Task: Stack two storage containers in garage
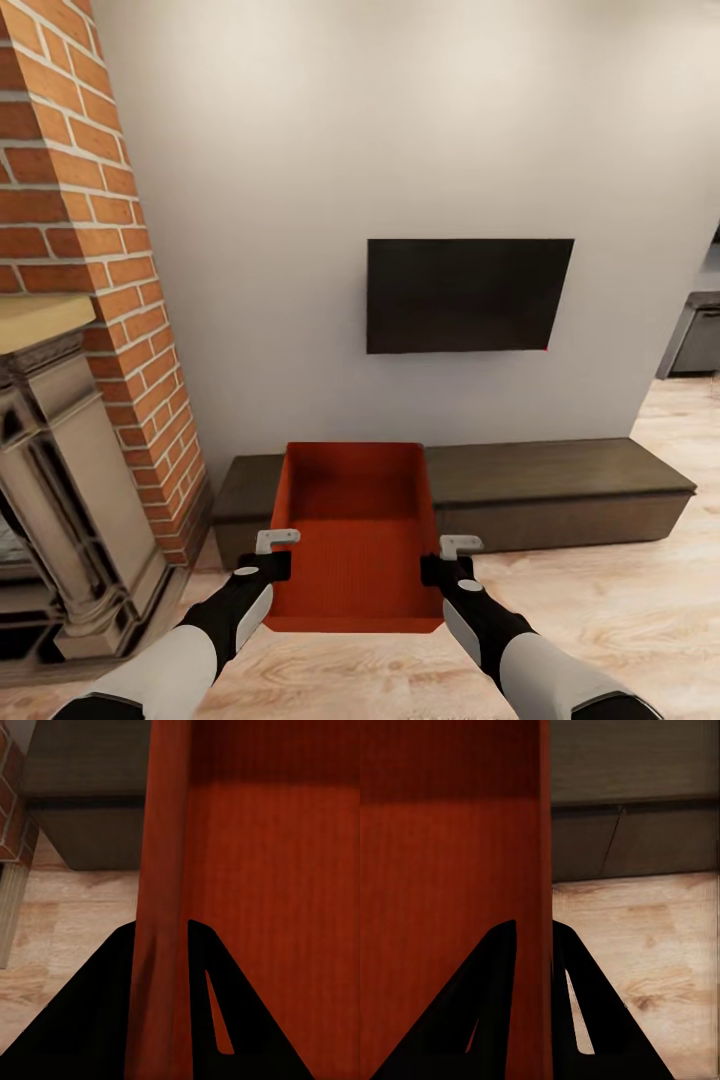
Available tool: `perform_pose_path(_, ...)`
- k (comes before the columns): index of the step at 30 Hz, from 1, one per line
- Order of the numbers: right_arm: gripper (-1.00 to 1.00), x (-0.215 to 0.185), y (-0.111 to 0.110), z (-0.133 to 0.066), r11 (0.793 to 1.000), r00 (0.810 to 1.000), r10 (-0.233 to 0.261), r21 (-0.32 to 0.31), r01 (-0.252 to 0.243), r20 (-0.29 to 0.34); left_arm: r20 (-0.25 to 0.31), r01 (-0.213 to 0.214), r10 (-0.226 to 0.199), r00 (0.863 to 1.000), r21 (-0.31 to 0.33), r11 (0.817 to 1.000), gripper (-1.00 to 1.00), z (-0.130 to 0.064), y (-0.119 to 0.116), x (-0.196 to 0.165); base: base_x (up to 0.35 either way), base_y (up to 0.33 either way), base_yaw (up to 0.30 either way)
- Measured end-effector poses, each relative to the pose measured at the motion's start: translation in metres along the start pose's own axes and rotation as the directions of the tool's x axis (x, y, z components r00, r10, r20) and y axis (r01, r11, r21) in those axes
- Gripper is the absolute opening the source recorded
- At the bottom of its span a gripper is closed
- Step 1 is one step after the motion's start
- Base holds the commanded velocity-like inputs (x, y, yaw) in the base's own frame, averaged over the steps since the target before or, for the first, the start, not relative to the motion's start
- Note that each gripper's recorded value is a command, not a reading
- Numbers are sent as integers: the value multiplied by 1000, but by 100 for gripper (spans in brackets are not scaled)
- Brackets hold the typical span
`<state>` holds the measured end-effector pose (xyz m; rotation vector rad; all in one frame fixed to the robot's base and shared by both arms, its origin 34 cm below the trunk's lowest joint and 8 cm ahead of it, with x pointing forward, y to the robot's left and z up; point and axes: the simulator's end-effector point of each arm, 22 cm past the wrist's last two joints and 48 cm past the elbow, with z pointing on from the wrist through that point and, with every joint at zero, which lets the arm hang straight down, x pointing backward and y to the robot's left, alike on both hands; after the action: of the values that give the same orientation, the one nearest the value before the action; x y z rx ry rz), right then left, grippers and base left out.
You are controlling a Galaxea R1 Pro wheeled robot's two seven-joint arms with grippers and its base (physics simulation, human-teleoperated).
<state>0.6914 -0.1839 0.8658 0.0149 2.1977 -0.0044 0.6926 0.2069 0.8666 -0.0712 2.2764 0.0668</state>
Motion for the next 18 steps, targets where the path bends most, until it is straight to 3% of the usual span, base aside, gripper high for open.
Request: perform_pose_path(18, -100, -1, 0, 0, 1000, 1000, 1, 0, -1, 3, 3, 0, 0, 1000, 0, 1000, -100, 0, 0, -2, 0, 0, -244)
